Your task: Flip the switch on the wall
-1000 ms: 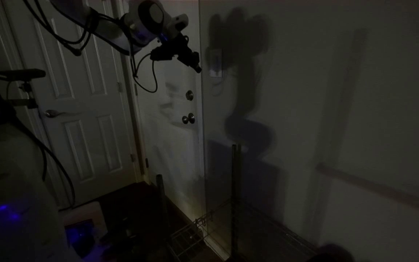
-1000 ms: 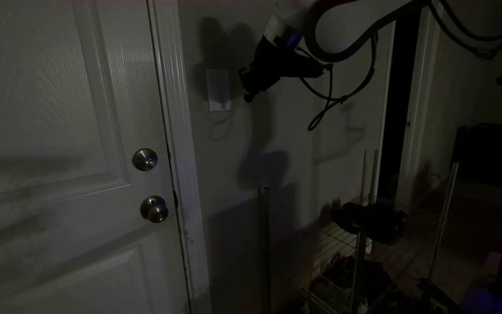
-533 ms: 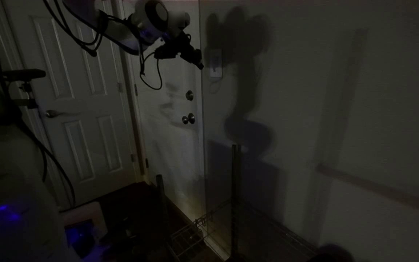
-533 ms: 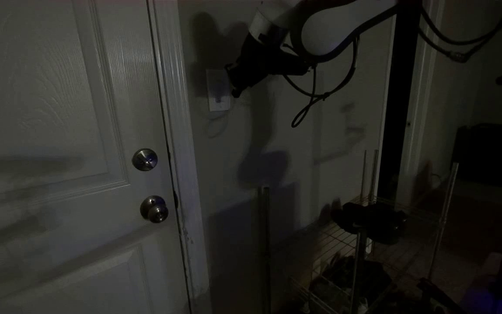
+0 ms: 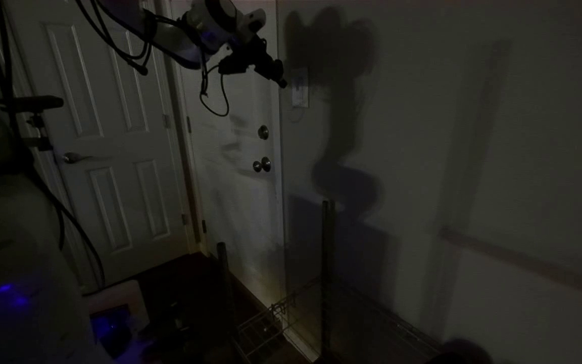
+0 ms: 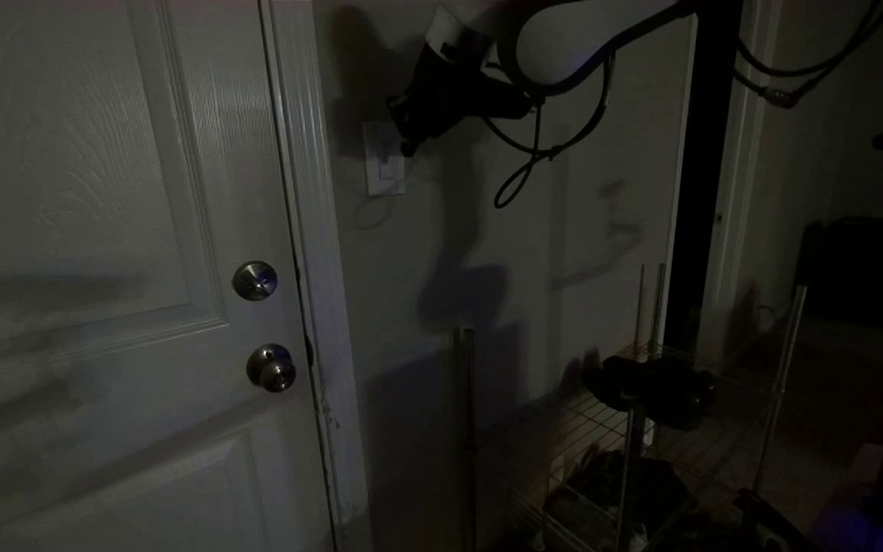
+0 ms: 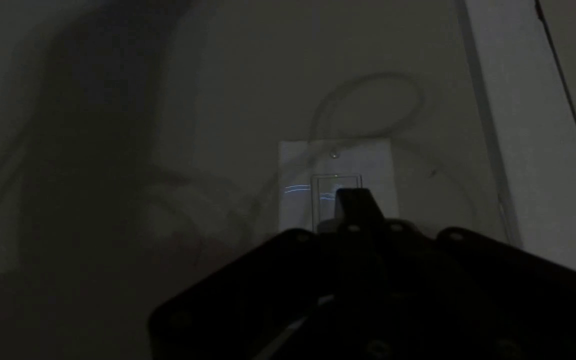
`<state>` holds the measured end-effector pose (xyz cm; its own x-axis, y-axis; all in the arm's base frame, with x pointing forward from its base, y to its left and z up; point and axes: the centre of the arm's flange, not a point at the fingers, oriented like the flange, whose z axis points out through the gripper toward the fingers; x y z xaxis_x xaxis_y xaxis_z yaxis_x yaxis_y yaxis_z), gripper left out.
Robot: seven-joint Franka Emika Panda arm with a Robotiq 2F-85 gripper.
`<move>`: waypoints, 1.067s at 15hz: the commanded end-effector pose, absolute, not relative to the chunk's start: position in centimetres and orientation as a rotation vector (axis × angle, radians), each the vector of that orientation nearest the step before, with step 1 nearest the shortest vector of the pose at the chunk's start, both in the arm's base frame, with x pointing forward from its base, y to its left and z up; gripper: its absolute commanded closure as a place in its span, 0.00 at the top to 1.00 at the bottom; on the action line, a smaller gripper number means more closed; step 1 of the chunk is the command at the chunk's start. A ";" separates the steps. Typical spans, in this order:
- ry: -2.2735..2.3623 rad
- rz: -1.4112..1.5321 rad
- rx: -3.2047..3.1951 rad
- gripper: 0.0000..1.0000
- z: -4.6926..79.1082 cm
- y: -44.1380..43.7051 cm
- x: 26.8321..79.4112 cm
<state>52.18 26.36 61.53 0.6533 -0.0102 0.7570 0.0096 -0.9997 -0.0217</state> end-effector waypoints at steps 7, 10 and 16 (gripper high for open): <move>0.105 -1.263 -2.861 0.00 61.7 27.5 51.9; 0.111 -1.263 -2.859 0.00 61.7 27.6 51.8; 0.099 -1.277 -2.855 0.00 61.7 27.6 51.7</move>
